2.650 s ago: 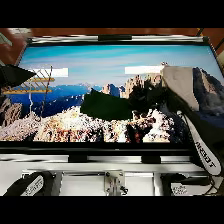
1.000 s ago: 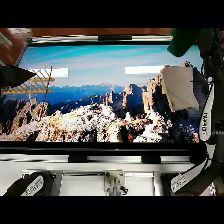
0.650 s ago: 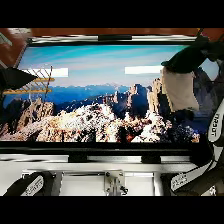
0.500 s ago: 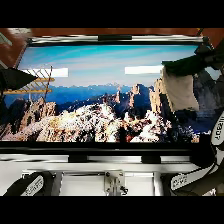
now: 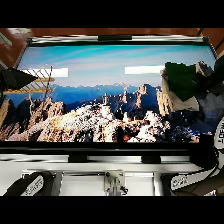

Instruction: Fold the shirts.

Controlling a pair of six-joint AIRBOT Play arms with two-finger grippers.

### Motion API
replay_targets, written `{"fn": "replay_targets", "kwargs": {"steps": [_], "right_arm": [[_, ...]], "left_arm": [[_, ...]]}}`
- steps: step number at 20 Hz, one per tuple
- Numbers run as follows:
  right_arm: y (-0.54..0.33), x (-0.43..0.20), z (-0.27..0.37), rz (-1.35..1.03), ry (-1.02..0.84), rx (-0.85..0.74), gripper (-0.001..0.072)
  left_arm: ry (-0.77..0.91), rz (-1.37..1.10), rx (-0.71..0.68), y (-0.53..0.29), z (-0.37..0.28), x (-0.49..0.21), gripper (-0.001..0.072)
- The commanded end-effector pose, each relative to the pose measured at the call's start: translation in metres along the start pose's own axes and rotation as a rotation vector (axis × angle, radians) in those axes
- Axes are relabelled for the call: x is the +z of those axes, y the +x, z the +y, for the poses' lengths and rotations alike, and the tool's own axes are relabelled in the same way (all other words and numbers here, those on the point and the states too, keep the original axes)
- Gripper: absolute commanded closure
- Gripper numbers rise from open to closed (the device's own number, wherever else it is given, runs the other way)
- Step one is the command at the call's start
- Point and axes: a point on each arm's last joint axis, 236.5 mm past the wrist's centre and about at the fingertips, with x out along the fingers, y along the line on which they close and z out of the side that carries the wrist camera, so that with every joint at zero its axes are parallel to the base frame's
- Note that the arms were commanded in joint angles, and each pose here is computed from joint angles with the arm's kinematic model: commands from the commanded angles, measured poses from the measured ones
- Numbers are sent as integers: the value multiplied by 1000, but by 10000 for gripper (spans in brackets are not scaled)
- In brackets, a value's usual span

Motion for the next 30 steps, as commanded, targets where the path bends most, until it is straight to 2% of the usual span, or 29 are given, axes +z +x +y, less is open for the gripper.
{"fn": "replay_targets", "kwargs": {"steps": [1,2,4,7,8,9,12,14,15,16,18,19,21,30], "right_arm": [[26,-30,-18,119,55,-72,645],[31,-30,-20,119,58,-80,603],[29,-27,-27,101,40,-109,133],[-19,-8,-58,-16,24,-231,125],[-47,7,-61,-113,48,-239,126],[-75,26,-46,-241,44,-180,126],[-175,58,70,-653,-149,153,126],[-187,14,144,-659,-334,242,126],[-164,-19,164,-564,-420,201,126],[-135,-52,178,-441,-481,173,126],[-81,-119,201,-180,-577,188,126],[-62,-140,208,-99,-601,197,126],[-40,-160,215,-33,-620,177,126],[-31,-183,231,-6,-675,177,126]], "left_arm": [[1,-6,2,0,1,1,672],[-1,-5,2,1,1,2,672],[-4,-2,2,2,3,1,672],[-1,11,1,7,8,0,672],[24,15,5,11,13,0,674],[32,17,38,19,24,2,674],[104,78,216,55,68,-3,676],[118,256,373,85,102,-34,676],[110,370,450,95,115,-55,674],[109,495,512,102,123,-78,646],[95,660,558,117,126,-113,151],[81,699,556,127,125,-126,118],[91,767,545,138,122,-143,119],[106,751,538,145,119,-141,118]]}}
